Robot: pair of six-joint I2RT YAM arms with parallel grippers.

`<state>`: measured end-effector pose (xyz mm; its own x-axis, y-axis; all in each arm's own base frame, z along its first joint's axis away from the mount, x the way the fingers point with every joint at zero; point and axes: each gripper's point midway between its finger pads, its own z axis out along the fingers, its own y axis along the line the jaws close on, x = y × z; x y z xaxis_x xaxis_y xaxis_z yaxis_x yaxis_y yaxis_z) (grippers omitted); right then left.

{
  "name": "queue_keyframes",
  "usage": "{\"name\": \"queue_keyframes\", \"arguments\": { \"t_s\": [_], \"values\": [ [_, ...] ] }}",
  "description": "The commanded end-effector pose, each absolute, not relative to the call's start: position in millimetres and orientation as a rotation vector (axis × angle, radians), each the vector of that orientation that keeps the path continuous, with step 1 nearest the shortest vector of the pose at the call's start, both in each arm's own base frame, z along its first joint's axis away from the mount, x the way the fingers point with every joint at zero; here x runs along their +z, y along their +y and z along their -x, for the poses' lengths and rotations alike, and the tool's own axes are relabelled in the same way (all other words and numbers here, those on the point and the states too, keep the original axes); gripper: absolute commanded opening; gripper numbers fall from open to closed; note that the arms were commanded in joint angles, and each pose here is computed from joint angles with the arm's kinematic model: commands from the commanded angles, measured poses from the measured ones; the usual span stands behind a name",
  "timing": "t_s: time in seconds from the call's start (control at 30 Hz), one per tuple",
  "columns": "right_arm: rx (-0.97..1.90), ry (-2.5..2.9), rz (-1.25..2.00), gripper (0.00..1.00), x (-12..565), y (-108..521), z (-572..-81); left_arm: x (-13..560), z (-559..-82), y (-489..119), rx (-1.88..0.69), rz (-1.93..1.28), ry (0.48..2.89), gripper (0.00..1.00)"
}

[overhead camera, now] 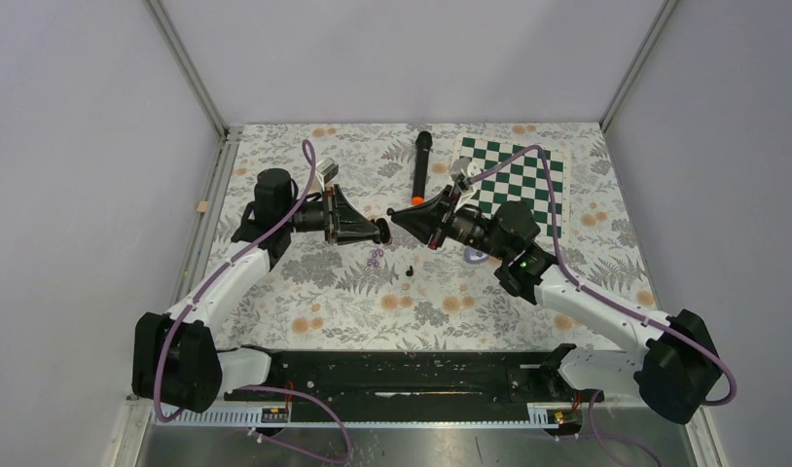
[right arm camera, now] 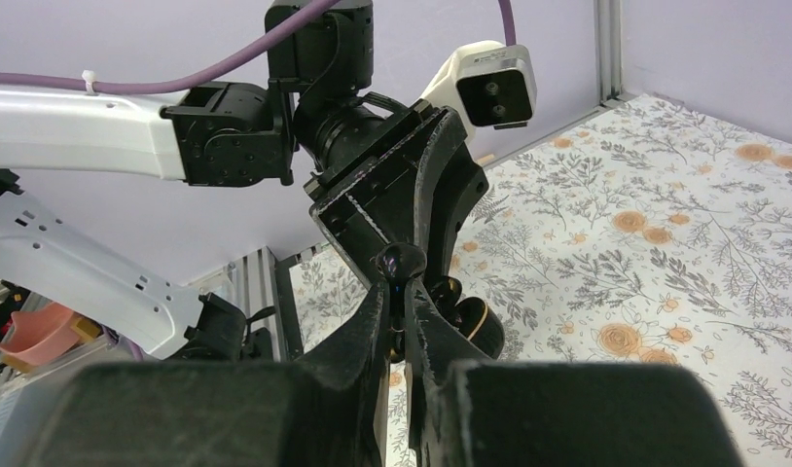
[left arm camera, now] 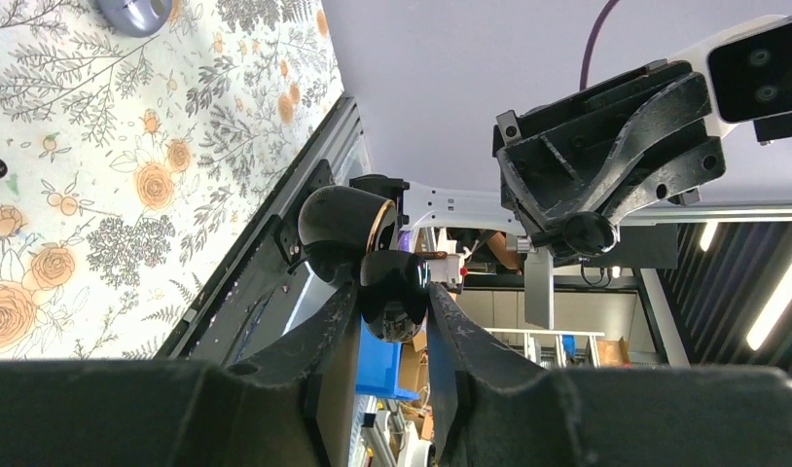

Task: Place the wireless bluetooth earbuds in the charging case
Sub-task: Insert the right earbud into the right side groove of the charging case.

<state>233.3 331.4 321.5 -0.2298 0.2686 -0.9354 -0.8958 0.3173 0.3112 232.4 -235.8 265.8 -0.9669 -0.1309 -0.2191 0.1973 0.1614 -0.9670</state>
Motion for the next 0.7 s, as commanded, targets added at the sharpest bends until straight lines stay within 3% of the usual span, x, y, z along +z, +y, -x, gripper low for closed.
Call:
{"name": "queue_keyframes", "arguments": {
  "t_s": [0.0,0.67],
  "values": [
    [1.216,1.269,0.634,0.0,353,340,-236,270,-230,-236,-1.859,-0.111,2.169,0.0],
    [1.178,1.367,0.658,0.0,305,358,-249,273,-229,-236,-1.881,-0.086,2.159,0.0]
  ]
}}
